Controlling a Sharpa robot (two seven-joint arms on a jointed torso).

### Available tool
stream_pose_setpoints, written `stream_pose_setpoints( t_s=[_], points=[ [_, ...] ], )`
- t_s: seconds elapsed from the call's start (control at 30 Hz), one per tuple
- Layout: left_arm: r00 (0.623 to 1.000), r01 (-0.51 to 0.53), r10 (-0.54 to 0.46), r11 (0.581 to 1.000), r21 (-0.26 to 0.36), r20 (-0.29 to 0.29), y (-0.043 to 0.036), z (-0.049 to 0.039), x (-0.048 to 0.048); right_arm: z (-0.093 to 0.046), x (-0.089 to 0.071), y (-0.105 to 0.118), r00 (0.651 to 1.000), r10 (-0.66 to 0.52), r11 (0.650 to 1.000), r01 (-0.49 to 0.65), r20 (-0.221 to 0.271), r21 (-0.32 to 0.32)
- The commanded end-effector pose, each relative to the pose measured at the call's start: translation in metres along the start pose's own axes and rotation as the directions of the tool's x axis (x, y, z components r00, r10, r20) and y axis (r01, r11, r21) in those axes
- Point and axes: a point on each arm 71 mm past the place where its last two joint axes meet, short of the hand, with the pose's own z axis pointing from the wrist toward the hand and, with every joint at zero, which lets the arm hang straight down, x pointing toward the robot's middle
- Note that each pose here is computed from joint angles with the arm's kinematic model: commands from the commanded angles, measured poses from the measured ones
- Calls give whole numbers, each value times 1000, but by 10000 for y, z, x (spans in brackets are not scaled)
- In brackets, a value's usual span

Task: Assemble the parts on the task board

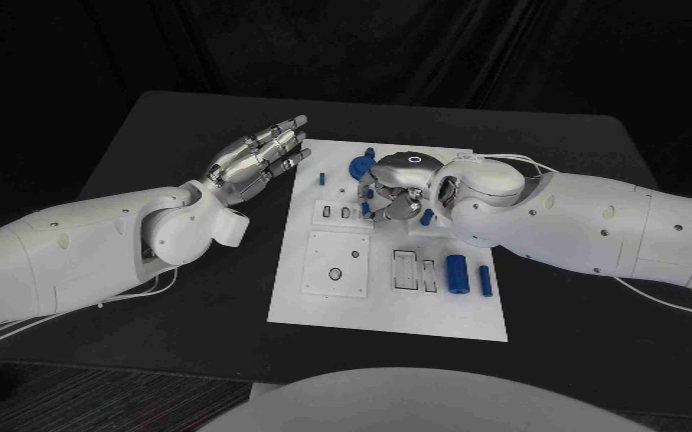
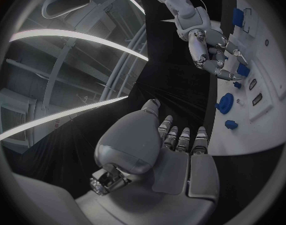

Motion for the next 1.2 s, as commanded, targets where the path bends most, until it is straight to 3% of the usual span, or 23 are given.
stream_pose_setpoints(
  t_s=[0.03,0.9,1.07,1.2],
  points=[
    [1000,11,-11,1000,8,-10,1,5,19,10,29,-11,1000,-8,1000,8,-20,16],
    [1000,13,-13,1000,5,-16,11,26,24,48,76,18,998,-19,1000,20,-60,18],
    [1000,9,-9,1000,13,-10,4,22,20,32,70,7,999,-19,1000,19,-47,16],
    [999,-35,34,998,46,12,-27,-2,15,-19,41,-6,1000,-15,1000,15,-8,5]
  ],
)
